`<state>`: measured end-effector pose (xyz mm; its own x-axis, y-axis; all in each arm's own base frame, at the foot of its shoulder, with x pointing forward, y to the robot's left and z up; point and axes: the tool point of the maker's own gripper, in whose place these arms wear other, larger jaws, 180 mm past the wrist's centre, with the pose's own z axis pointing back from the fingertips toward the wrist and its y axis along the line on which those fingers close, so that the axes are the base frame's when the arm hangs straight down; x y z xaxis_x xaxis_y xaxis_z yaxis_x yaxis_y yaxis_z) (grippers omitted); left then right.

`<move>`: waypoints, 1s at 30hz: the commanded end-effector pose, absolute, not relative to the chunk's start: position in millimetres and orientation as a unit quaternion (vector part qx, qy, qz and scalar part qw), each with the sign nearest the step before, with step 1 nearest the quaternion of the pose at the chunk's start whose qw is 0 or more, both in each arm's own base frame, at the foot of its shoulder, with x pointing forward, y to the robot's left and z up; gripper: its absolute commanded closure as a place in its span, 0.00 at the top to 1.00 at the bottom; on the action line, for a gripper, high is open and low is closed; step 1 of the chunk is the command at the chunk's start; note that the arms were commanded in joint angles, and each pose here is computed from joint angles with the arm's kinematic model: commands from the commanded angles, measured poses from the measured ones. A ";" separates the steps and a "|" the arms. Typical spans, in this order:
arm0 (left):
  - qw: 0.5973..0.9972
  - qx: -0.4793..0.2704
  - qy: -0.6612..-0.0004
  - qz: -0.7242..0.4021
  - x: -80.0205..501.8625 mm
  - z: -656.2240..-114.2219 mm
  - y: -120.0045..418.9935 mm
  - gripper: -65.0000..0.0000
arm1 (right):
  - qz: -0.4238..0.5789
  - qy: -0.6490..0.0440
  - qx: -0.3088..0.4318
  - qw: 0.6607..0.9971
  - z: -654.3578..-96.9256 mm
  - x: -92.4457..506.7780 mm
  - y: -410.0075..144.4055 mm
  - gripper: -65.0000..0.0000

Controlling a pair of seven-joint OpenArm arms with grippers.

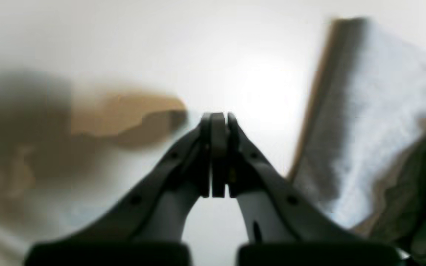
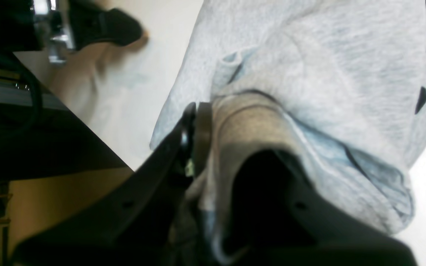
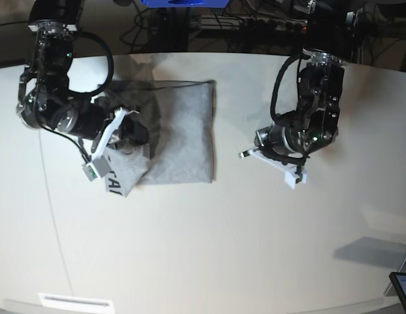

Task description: Fold the T-shirt properly

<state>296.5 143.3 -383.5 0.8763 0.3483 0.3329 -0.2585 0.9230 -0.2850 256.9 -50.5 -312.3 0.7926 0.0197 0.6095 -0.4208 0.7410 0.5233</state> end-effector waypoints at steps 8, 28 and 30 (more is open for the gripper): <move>0.951 -0.069 -0.209 0.215 285.8 -376.2 213.0 0.00 | 0.197 -0.308 0.290 0.884 -314.4 261.8 -23.3 0.00; 0.949 -0.024 -0.197 0.245 244.2 -380.3 257.1 0.00 | 0.152 -0.266 0.259 0.916 -326.7 259.9 16.1 0.00; 0.949 -0.023 -0.198 0.245 244.2 -380.1 257.6 0.00 | 0.160 -0.264 0.239 0.921 -331.9 256.8 19.2 0.00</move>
<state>236.2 252.8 -390.4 0.8100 0.4869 0.3267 -0.4677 0.8726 -0.1409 249.8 14.9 -343.5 0.8304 0.1841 0.5259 -0.4066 0.8455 0.3462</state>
